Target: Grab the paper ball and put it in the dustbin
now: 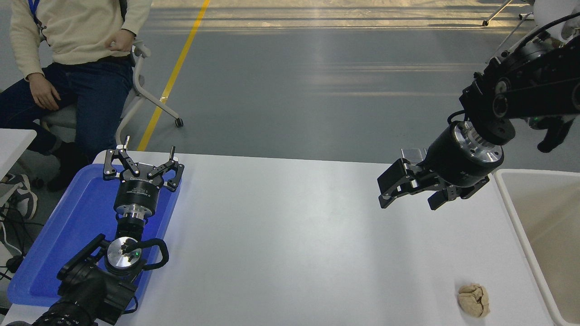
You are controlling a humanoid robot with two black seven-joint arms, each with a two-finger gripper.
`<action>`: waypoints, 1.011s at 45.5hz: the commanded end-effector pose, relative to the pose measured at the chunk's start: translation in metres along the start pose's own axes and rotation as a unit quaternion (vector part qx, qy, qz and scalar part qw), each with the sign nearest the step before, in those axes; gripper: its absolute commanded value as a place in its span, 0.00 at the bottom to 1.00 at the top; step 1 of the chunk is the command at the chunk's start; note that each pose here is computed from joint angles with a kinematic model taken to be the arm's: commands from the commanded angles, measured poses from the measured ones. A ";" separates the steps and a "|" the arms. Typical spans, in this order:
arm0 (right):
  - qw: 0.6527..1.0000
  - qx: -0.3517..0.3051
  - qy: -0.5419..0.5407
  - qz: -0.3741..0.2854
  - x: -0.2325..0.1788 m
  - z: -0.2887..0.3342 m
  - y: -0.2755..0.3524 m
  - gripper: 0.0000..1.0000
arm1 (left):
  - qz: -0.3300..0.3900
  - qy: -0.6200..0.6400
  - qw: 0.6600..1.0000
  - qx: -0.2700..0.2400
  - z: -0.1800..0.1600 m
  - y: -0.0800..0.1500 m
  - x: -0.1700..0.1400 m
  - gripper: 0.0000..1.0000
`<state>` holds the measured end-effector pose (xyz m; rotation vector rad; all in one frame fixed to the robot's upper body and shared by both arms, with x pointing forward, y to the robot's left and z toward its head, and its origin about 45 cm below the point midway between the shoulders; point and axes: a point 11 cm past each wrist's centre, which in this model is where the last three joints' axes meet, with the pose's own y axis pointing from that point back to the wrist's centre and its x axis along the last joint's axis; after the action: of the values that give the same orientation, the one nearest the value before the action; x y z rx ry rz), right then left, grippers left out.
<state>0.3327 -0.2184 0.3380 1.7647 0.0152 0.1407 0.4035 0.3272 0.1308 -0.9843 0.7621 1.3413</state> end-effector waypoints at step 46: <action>0.999 -0.015 -0.029 -0.036 -0.072 0.137 -0.066 1.00 | 0.000 0.000 1.000 0.000 0.000 0.000 0.000 1.00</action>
<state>0.3024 -0.3114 0.2826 1.7760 -0.0021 0.0305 0.4035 0.3272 0.1309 -0.9849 0.7619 1.3407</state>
